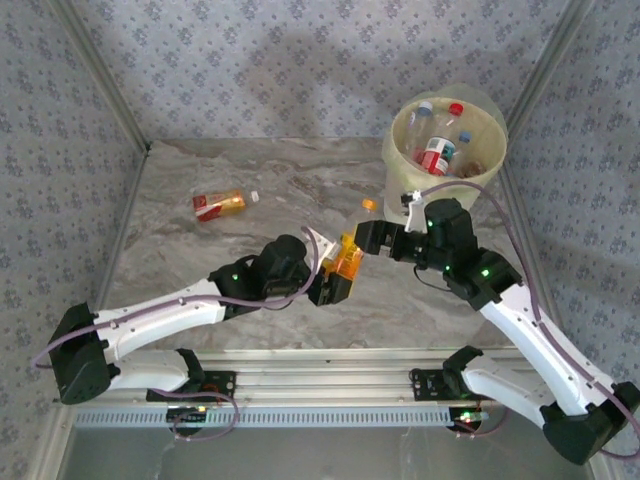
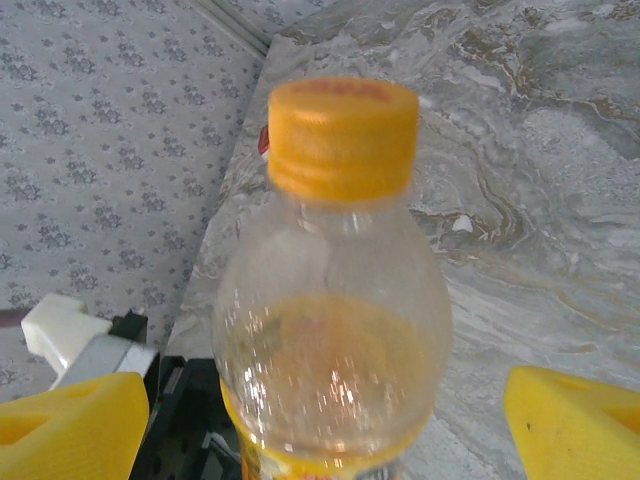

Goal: Put the plastic bottles in the bin

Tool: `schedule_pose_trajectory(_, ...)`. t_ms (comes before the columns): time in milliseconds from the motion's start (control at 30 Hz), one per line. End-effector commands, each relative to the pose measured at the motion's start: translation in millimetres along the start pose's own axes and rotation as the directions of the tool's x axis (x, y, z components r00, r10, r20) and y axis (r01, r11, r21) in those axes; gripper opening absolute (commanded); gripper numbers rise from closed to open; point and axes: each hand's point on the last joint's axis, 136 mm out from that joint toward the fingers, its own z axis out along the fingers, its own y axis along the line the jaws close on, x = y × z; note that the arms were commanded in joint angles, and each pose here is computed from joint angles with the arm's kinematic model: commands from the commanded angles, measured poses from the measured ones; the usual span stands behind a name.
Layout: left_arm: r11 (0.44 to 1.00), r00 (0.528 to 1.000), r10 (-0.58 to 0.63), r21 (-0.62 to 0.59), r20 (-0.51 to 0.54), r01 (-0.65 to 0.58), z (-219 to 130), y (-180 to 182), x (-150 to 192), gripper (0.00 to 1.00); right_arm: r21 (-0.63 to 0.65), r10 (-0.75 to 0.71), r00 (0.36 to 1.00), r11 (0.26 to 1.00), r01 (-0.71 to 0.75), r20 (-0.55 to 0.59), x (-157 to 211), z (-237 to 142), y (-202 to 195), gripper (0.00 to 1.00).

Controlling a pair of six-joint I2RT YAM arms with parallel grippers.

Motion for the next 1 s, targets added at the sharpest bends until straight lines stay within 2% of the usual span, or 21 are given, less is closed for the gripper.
schedule_pose_trajectory(0,0.999,0.999,0.033,0.022,0.042,-0.034,-9,-16,-17,0.59,-0.056,-0.028,0.999,0.998,0.029,0.022,-12,-3,15,0.92)
schedule_pose_trajectory(433,0.996,0.997,0.066,0.052,0.04,-0.068,-7,-33,-23,0.59,-0.074,-0.018,1.0,0.997,0.019,0.019,-14,-1,17,0.78)
schedule_pose_trajectory(667,0.996,0.997,0.072,0.054,0.038,-0.074,-6,-35,-24,0.62,-0.081,-0.018,0.999,0.997,0.02,0.027,-17,-6,20,0.62)
schedule_pose_trajectory(767,0.996,0.997,0.066,0.05,0.04,-0.068,-6,-34,-26,0.71,-0.088,-0.022,0.999,0.996,0.025,0.044,-20,-12,24,0.58)
schedule_pose_trajectory(900,0.996,0.996,0.058,0.057,0.062,-0.062,-11,-37,-32,0.99,-0.083,-0.045,0.997,0.995,0.05,0.061,-26,-24,29,0.56)
schedule_pose_trajectory(967,0.995,0.995,0.06,0.07,0.083,-0.066,-17,-41,-37,1.0,-0.074,-0.05,0.996,0.996,0.055,0.075,-30,-34,32,0.56)
